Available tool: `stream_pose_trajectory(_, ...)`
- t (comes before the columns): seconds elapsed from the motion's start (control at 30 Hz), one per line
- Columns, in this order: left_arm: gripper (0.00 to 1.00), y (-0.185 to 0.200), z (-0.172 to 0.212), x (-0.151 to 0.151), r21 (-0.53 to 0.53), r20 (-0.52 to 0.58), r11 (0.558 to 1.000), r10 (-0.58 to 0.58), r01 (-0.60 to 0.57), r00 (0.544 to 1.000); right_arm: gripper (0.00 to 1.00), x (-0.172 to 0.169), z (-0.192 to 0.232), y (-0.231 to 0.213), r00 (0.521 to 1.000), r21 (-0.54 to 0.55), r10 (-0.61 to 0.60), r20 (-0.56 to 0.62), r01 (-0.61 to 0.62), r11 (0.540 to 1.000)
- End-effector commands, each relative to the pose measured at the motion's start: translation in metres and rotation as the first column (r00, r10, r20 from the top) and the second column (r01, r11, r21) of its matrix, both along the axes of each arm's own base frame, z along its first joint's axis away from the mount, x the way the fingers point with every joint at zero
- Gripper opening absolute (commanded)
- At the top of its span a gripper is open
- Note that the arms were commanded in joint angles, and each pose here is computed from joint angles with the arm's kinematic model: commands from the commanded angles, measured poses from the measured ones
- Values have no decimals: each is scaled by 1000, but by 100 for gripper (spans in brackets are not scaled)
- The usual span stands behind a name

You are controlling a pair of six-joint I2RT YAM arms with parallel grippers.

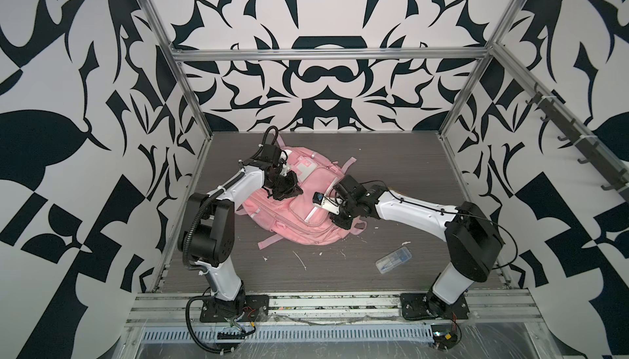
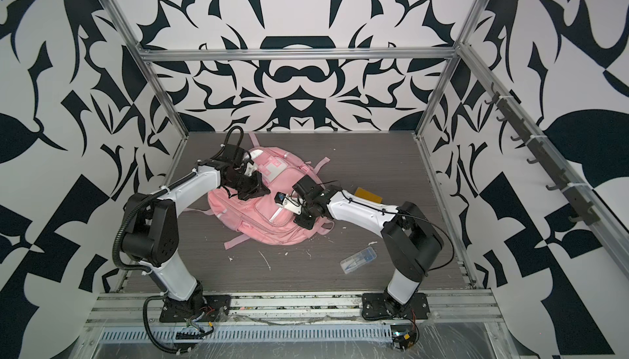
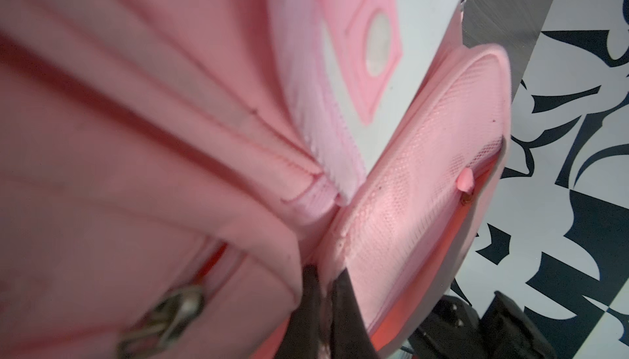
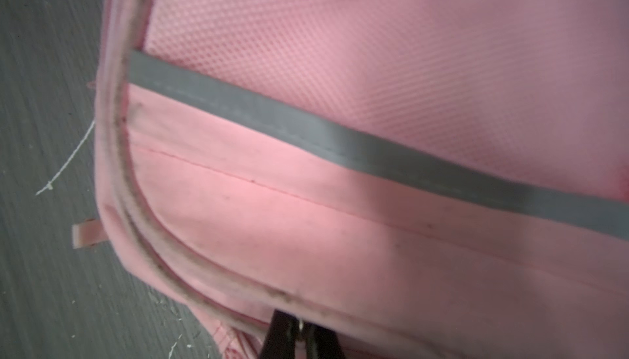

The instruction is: Pack the student bag

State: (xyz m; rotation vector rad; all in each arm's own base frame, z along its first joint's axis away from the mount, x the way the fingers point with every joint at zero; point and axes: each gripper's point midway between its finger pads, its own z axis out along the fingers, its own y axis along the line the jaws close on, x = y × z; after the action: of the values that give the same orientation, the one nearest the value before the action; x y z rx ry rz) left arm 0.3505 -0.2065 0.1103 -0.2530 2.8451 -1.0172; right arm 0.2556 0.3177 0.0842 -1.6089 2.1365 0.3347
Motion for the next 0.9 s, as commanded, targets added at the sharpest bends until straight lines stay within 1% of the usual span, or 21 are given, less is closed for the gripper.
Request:
stream_pose_trajectory(0.0,0,-4,23,22,-63,105,997,51,-45,993,0,-41,-5,26,987,-16,146,-70,-147,989)
stream_pose_trajectory(0.07,0,-2,22,21,-62,103,997,55,-49,993,0,-37,0,32,991,27,119,-61,-118,993)
stream_pose_trajectory(0.17,0,0,21,18,-57,103,997,58,-52,993,0,-23,9,28,998,82,46,-34,-44,996)
stream_pose_trajectory(0.37,0,2,17,8,-63,101,997,52,-46,993,0,20,22,8,991,115,-135,-18,136,984)
stream_pose_trajectory(0.47,0,2,16,1,-70,98,997,42,-35,994,0,49,29,-9,963,139,-267,-24,267,953)
stream_pose_trajectory(0.53,0,-1,16,-6,-81,93,996,30,-22,995,0,71,31,-25,929,159,-368,-45,370,915)
stream_pose_trajectory(0.63,0,-4,14,-18,-80,83,997,10,-4,996,0,97,34,-39,884,192,-464,-67,467,863)
stream_pose_trajectory(0.7,0,-7,11,-26,-78,73,997,6,-1,997,0,109,33,-40,873,186,-484,-68,487,853)
stream_pose_trajectory(0.87,0,-13,5,-39,-65,61,998,-10,14,998,0,129,37,-30,873,176,-485,-45,485,856)
